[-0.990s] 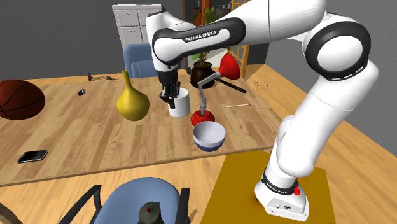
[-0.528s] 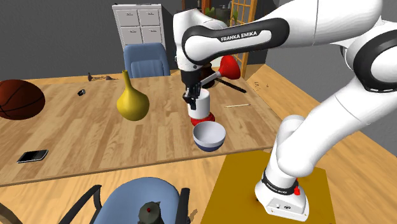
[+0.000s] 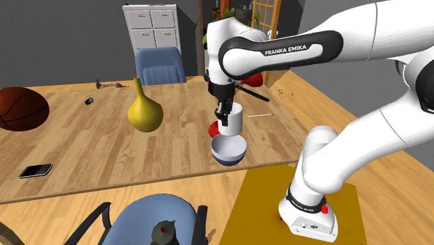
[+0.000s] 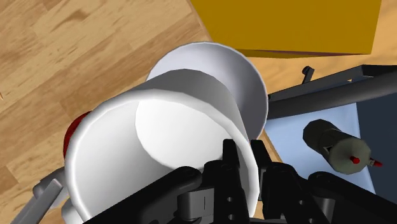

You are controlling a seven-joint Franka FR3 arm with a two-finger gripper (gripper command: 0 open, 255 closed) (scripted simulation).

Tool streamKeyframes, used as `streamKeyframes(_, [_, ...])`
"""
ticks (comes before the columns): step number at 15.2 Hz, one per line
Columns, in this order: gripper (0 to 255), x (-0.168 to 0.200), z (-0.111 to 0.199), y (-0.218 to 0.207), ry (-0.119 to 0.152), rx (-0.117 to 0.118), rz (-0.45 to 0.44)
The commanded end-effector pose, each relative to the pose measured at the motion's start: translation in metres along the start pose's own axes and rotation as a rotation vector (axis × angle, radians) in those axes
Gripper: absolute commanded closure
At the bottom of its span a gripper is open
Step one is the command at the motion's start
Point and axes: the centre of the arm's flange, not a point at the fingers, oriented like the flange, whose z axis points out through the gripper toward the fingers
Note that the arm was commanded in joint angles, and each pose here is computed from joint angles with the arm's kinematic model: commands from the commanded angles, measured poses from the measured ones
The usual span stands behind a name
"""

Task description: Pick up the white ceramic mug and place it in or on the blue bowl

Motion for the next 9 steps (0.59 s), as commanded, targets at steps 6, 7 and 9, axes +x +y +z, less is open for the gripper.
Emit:
streamKeyframes(6, [255,0.002,0.036,-0.001,0.001,0.000,0.000])
streamKeyframes(7, [255,0.002,0.042,-0.001,0.001,0.000,0.000])
streamKeyframes(9, [255,0.003,0.052,-0.001,0.001,0.000,0.000])
